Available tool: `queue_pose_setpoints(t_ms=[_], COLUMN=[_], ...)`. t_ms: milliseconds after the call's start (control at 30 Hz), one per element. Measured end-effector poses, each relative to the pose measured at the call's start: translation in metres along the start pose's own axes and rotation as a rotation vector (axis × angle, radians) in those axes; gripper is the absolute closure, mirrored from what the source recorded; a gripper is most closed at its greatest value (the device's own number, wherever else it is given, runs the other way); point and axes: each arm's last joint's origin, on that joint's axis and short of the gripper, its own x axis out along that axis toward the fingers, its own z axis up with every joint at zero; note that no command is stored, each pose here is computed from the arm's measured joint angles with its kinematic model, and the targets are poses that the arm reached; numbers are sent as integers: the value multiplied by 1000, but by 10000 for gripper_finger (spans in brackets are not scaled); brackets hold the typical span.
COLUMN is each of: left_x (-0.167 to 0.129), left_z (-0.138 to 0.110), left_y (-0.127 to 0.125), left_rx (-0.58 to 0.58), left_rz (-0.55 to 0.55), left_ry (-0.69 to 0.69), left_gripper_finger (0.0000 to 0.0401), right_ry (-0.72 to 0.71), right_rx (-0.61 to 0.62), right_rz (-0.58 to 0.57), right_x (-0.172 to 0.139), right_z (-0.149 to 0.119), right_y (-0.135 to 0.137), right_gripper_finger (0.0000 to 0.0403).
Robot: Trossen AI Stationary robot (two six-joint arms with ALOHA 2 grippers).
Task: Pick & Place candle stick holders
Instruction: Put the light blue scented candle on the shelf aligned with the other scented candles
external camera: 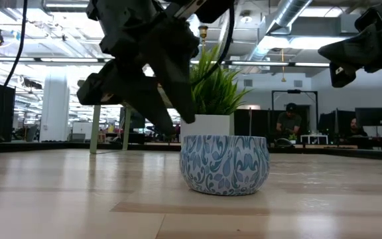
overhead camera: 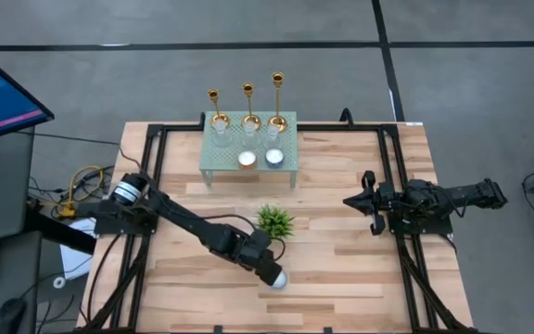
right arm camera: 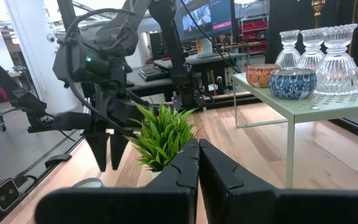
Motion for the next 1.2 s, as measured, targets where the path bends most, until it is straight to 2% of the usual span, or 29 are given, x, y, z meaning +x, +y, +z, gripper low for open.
queue_pose_setpoints(t_ms=[167,533,767,1000,1200], left_x=[2,14,12,-5,4], left_z=[1,-6,-7,-7,-8], left_y=[-3,-1,-2,-13,-10], left_rx=[-1,19,52,59,72], left_rz=[-34,-16,-21,-113,-81], left_ry=[-7,15,8,4,-2], left_gripper_finger=[287,287,287,287,287], right_ry=[0,0,0,0,-1], right_rx=[0,0,0,0,0], right_rz=[0,0,0,0,0], right_x=[0,0,0,0,0], right_z=[0,0,0,0,0], right_y=[0,0,0,0,0], right_gripper_finger=[403,403,403,403,403])
